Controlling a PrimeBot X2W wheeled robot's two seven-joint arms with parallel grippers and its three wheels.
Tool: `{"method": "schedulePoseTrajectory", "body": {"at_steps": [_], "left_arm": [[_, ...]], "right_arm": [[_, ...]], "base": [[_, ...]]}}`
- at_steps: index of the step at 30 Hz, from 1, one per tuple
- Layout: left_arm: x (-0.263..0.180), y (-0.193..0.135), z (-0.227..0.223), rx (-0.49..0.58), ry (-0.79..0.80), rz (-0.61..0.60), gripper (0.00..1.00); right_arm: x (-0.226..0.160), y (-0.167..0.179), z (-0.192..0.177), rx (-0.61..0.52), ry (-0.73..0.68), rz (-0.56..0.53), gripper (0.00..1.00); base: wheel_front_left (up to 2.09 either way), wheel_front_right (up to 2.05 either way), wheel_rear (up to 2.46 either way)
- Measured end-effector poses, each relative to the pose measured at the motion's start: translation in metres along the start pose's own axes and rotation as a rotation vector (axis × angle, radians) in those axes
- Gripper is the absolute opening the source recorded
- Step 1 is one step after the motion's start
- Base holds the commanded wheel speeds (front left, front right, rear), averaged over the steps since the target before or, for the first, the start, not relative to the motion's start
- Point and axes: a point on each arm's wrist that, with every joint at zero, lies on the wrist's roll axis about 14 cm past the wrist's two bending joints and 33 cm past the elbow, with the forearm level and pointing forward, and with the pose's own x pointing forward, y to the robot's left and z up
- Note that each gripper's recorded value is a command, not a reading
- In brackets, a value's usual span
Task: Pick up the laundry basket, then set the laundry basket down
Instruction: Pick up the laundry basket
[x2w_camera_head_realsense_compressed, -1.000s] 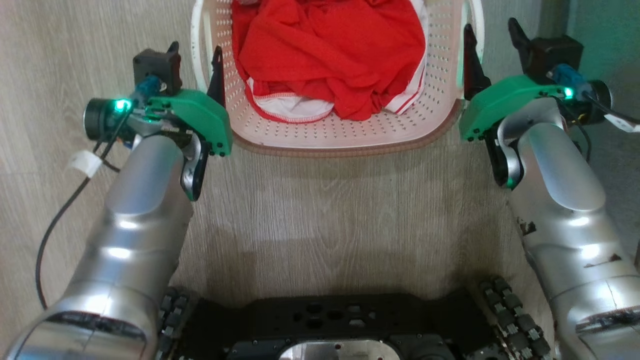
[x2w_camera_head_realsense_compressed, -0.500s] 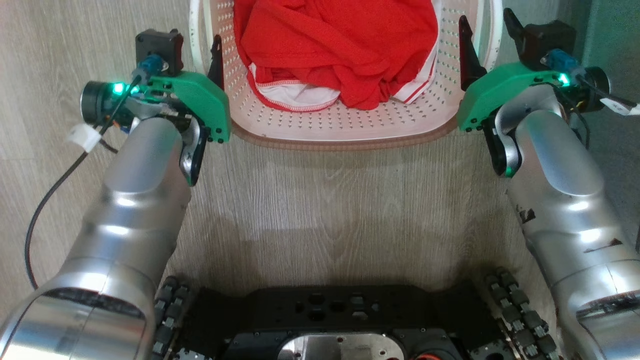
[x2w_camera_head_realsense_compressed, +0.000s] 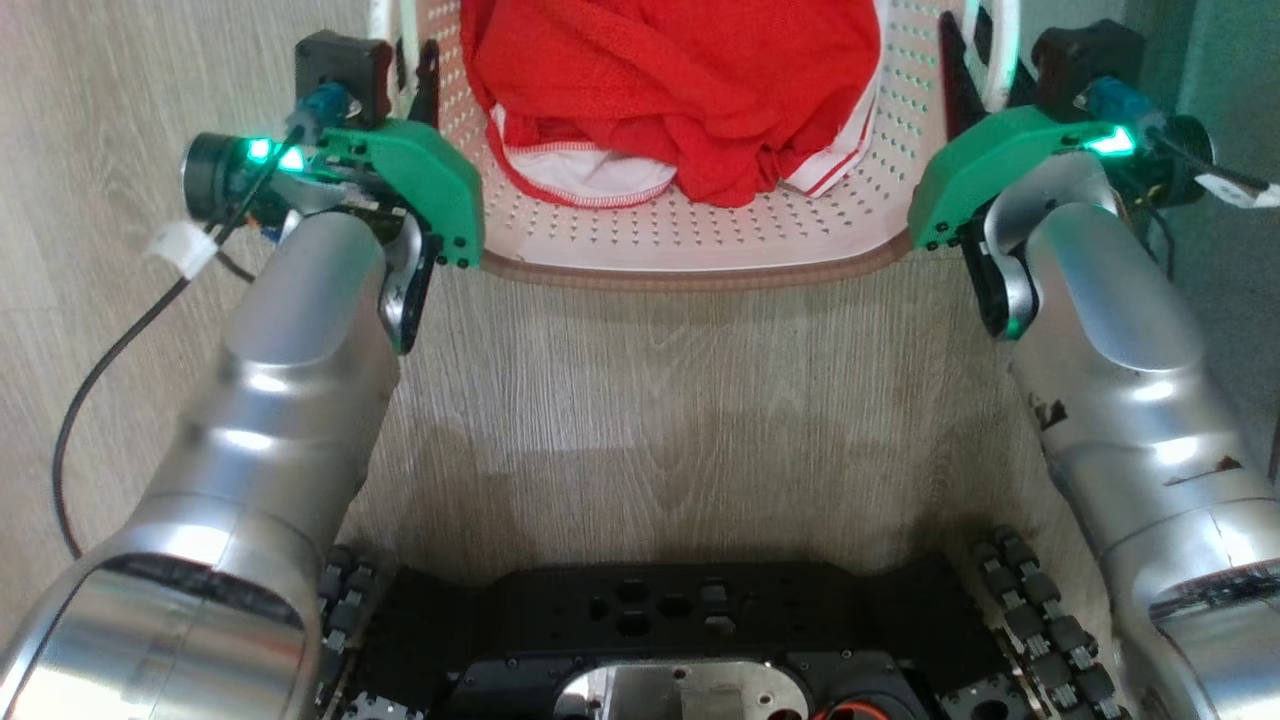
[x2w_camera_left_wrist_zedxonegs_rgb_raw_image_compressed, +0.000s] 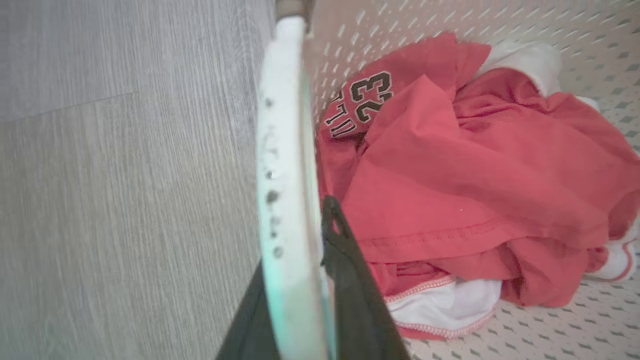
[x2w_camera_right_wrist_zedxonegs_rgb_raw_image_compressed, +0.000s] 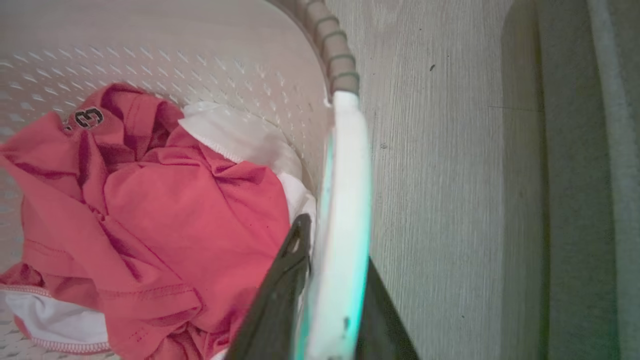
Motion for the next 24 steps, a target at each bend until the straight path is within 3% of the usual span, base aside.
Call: {"method": "schedulePoseTrajectory", "body": {"at_steps": [1,2,24], "left_arm": [[0.000,-0.001,0.001,-0.008,-0.005,-0.001,0.00],[0.000,-0.002,0.003,-0.008,-0.007,-0.003,0.00],[-0.040,-0.017,0.013,-0.030,-0.009,-0.002,0.00]], "right_arm": [[0.000,0.001,0.000,0.001,0.000,0.001,0.01],[-0.001,0.001,-0.001,0.008,0.002,0.000,0.00],[-0.032,0.010,0.022,0.008,0.017,-0.005,0.00]], "base": [[0.00,0.00,0.00],[0.00,0.00,0.00],[0.00,0.00,0.00]]}}
